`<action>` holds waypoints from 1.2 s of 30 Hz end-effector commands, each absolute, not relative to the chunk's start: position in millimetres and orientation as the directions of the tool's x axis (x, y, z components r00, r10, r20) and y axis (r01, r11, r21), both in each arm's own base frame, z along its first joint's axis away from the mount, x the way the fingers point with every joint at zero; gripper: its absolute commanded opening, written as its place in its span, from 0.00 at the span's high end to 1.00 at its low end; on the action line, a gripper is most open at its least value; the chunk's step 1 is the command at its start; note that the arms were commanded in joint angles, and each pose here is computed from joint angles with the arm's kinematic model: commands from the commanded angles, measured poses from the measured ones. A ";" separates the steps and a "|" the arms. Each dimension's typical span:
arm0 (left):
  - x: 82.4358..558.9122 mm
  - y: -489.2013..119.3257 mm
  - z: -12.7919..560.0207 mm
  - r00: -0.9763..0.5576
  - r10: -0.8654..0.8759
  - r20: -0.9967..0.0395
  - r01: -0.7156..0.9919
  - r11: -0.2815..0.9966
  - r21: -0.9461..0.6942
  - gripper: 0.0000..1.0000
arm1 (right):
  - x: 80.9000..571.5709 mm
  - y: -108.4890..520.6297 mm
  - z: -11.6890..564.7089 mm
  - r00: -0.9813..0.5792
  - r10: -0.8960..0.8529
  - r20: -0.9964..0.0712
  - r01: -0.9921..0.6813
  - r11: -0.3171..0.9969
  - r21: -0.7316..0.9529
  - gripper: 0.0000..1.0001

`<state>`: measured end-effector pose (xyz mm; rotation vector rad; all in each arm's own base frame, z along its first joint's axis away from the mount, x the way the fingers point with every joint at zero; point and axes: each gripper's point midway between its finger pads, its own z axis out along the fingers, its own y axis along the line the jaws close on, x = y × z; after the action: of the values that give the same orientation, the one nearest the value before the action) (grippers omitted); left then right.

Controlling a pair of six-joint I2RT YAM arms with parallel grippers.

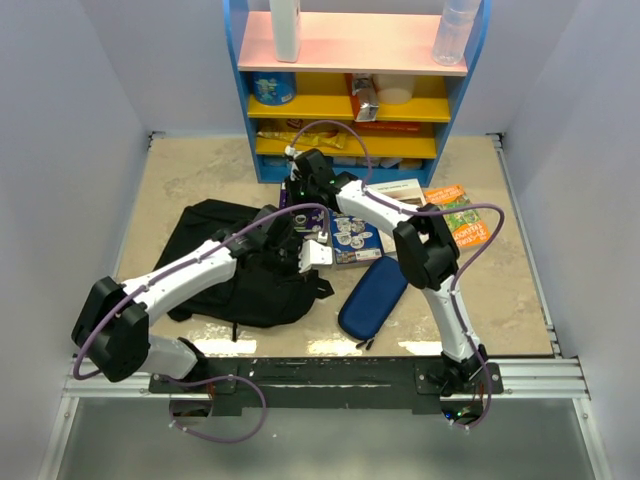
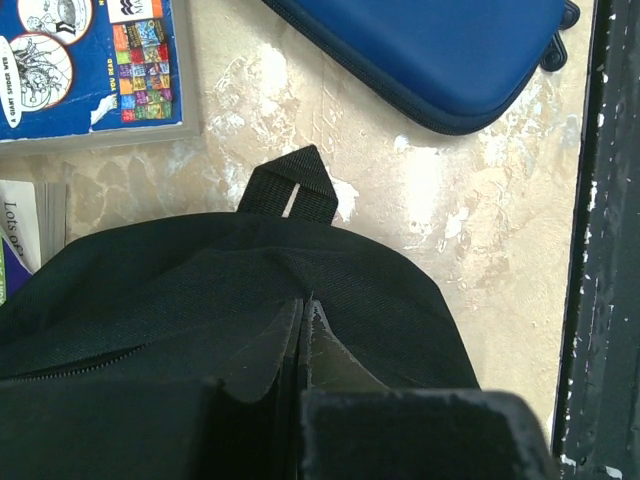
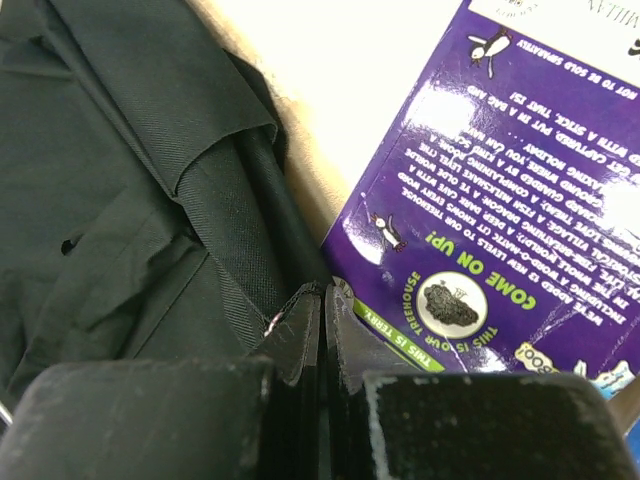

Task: Pack the student bag
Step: Unzip the student bag at the center of the board.

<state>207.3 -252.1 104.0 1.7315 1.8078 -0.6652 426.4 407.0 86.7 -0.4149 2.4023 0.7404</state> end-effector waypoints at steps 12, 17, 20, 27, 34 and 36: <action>244.8 -273.8 183.6 -0.041 0.571 -0.820 0.986 0.157 0.060 0.68 | 431.1 386.5 106.1 -0.694 -0.108 -0.712 -0.494 0.791 0.361 1.00; 265.2 -248.7 202.3 -0.089 0.517 -0.851 0.978 0.208 0.025 0.00 | 425.8 386.4 102.0 -0.701 -0.110 -0.704 -0.496 0.785 0.371 1.00; 269.0 -238.0 201.6 -0.083 0.524 -0.848 0.974 0.222 0.042 0.00 | 426.1 391.7 106.7 -0.694 -0.105 -0.713 -0.506 0.775 0.379 1.00; 251.7 -221.1 157.0 -0.144 0.576 -0.805 0.976 0.216 -0.020 0.00 | 432.7 400.3 122.3 -0.667 -0.094 -0.739 -0.524 0.764 0.376 1.00; 259.7 -200.6 97.7 -0.184 0.673 -0.716 0.961 0.275 0.011 0.00 | 440.9 402.9 130.2 -0.662 -0.092 -0.744 -0.519 0.772 0.367 0.59; 269.0 -195.4 96.8 -0.187 0.678 -0.711 0.954 0.297 0.032 0.00 | 435.2 393.5 136.9 -0.659 -0.086 -0.747 -0.504 0.788 0.354 0.33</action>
<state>238.1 -202.9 98.1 1.4584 1.9944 -0.7125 431.2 397.6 95.1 -0.4423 2.3043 0.7305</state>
